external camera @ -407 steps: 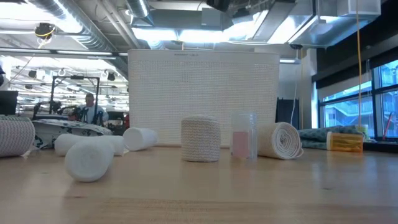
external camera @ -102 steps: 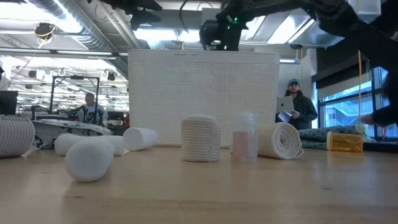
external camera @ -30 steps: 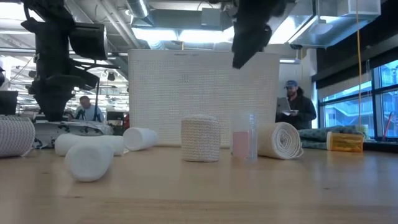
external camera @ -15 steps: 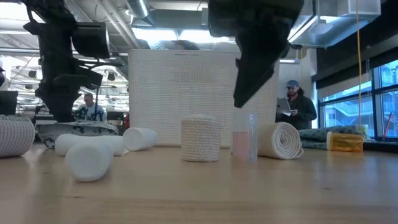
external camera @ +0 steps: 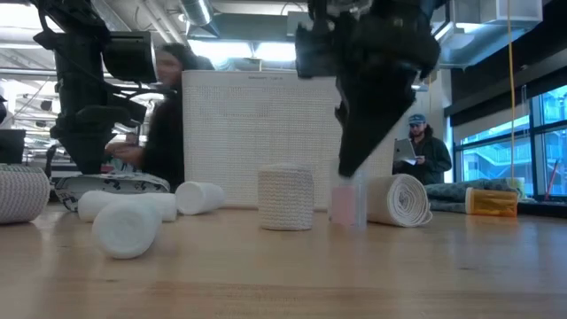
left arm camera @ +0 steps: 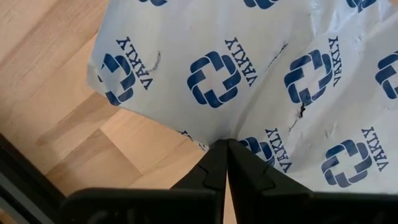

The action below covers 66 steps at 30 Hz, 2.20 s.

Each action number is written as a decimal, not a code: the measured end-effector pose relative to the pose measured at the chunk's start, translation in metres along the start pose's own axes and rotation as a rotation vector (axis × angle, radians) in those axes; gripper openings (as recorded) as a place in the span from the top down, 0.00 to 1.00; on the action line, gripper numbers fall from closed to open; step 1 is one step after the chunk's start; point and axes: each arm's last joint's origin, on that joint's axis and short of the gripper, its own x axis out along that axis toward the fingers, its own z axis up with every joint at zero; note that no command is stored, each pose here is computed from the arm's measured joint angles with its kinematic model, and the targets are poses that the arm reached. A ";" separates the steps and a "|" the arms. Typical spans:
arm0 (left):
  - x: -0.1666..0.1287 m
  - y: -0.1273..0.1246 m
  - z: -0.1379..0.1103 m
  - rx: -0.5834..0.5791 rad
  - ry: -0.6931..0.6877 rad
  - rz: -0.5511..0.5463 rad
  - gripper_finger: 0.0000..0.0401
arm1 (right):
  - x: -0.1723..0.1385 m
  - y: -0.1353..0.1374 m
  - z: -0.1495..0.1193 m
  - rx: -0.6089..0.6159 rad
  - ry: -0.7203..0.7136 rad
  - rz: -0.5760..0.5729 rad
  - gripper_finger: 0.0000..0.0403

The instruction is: Pick & place medical supplies in basket/bin

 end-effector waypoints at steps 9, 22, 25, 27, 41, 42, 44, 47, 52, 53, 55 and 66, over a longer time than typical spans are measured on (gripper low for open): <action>0.000 0.000 0.000 0.000 0.001 -0.001 0.99 | 0.005 0.000 -0.001 0.058 0.017 0.012 0.54; 0.000 0.000 0.000 0.015 0.000 -0.001 0.99 | -0.045 0.005 0.032 0.053 0.057 0.045 0.68; 0.000 0.000 0.000 0.017 0.000 -0.001 0.99 | -0.082 0.000 0.056 0.048 0.001 0.034 0.68; 0.000 0.000 0.000 0.016 0.000 -0.001 0.99 | -0.109 -0.007 0.072 0.060 -0.063 0.018 0.68; 0.000 0.000 0.000 -0.007 -0.003 -0.003 0.98 | -0.238 -0.166 0.119 0.310 -0.411 -0.264 0.68; 0.000 0.000 0.001 -0.008 -0.006 -0.005 0.99 | -0.235 -0.180 0.118 0.304 -0.385 -0.280 0.68; 0.000 -0.001 0.001 -0.009 -0.013 -0.009 0.99 | -0.228 -0.206 0.117 0.288 -0.348 -0.302 0.68; 0.000 -0.001 0.002 -0.011 -0.021 -0.012 0.99 | -0.209 -0.240 0.116 0.254 -0.273 -0.313 0.68; 0.000 -0.001 0.002 -0.013 -0.023 -0.010 0.98 | -0.170 -0.275 0.108 0.259 -0.148 -0.237 0.68; 0.000 -0.001 0.003 -0.013 -0.025 -0.009 0.98 | -0.158 -0.280 0.106 0.257 -0.109 -0.223 0.68; 0.000 -0.001 0.003 -0.008 -0.029 -0.003 0.97 | -0.134 -0.286 0.099 0.259 -0.040 -0.200 0.68; -0.001 -0.001 0.006 0.051 -0.091 0.041 1.00 | -0.055 -0.295 0.073 0.357 0.032 -0.187 0.68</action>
